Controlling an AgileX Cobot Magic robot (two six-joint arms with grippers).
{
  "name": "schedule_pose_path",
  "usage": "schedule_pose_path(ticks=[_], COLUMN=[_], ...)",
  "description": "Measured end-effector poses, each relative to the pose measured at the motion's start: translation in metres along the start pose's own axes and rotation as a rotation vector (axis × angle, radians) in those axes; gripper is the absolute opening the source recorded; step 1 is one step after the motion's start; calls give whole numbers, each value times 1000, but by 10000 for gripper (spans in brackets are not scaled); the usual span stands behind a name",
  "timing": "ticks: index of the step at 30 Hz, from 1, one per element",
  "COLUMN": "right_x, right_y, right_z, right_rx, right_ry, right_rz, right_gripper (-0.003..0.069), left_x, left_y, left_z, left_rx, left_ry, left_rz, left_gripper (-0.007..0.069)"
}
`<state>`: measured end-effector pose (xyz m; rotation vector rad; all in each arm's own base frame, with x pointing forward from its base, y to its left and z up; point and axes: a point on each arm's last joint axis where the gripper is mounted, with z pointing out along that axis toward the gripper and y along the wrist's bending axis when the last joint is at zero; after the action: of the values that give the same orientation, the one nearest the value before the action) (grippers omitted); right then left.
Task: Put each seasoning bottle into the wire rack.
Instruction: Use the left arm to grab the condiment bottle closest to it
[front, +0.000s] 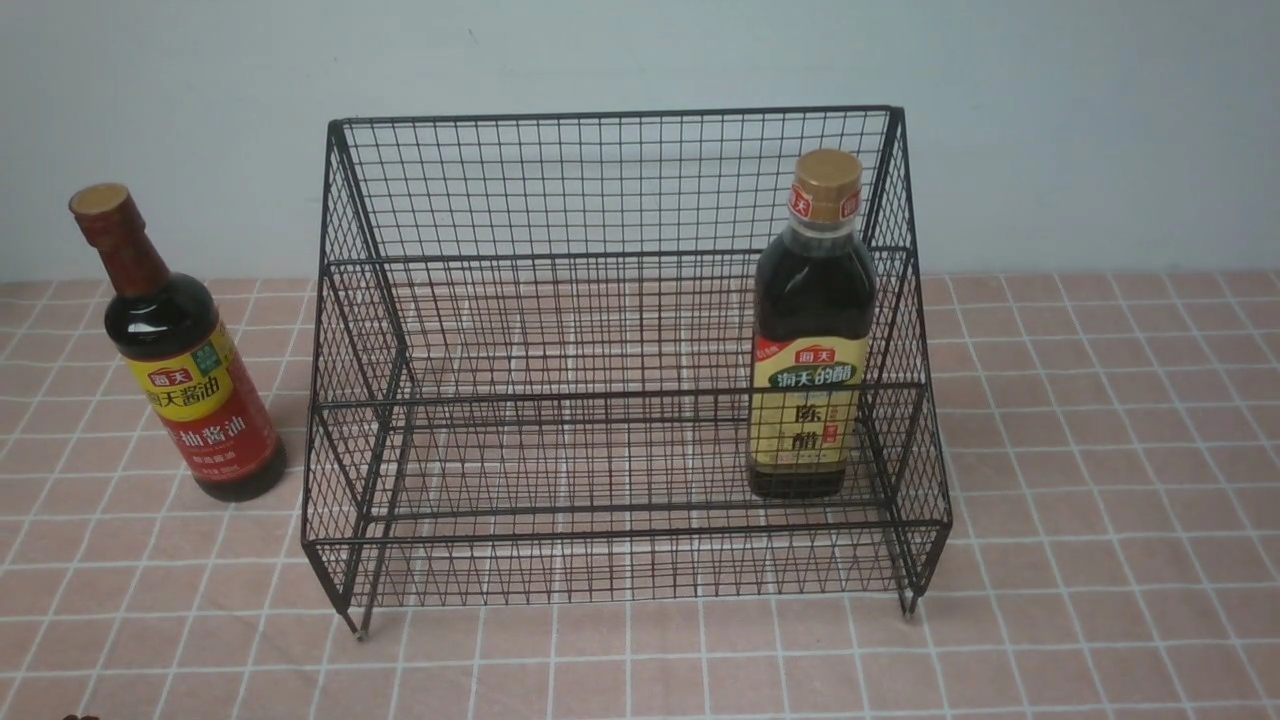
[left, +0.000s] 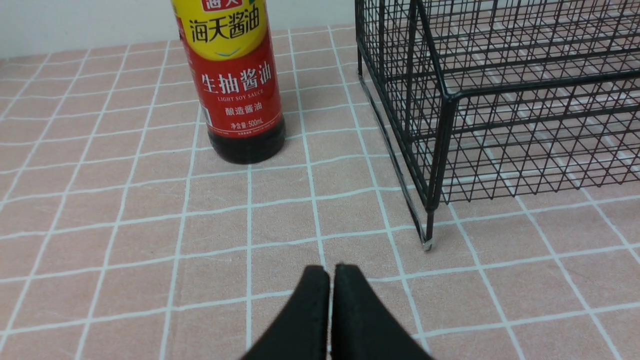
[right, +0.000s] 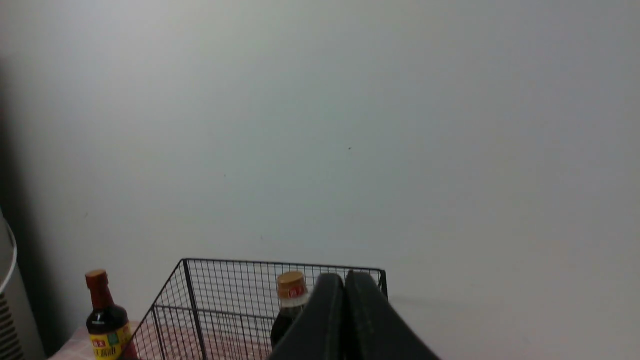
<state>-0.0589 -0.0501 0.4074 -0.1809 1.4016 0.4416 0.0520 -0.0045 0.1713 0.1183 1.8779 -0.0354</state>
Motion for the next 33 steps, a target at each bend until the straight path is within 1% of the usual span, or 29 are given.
schedule_pose_path(ticks=[3,4,7,8,10,11,13,15,16,18,20,22,23,26,29,33], right_x=[33,38,82,88,125,131,167,180,200,220,226,228,233,240,240,240], right_y=[0,0,0,0,-1,-1,-5,-7,-11,-17,-22,-25,-29,-34,-36,-36], right_z=[23,26,55,58,76,78,88,90,92,92,91,90,87,83,82,82], right_rx=[-4,-3,0,2,36,42,79,95,129,191,265,303,370,459,488,494], right_ry=[56,72,141,145,140,134,93,85,90,118,139,158,208,287,294,293], right_rz=[-17,-21,-54,-59,-103,-111,-172,-190,-200,-177,-124,-96,-64,-30,-24,-21], right_gripper=[-13,-13,-13,-13,-13,-13,-13,-13,-13,-15,-15,-15,-15,-15,-15,-15], left_x=[0,0,0,0,0,0,0,0,0,0,0,0,0,0,0,0], left_y=[0,0,0,0,0,0,0,0,0,0,0,0,0,0,0,0], left_z=[0,0,0,0,0,0,0,0,0,0,0,0,0,0,0,0], left_rx=[0,0,0,0,0,0,0,0,0,0,0,0,0,0,0,0], left_ry=[0,0,0,0,0,0,0,0,0,0,0,0,0,0,0,0], left_rz=[0,0,0,0,0,0,0,0,0,0,0,0,0,0,0,0], left_gripper=[-7,-7,-7,-7,-7,-7,-7,-7,-7,-7,-7,-7,-7,-7,-7,-7])
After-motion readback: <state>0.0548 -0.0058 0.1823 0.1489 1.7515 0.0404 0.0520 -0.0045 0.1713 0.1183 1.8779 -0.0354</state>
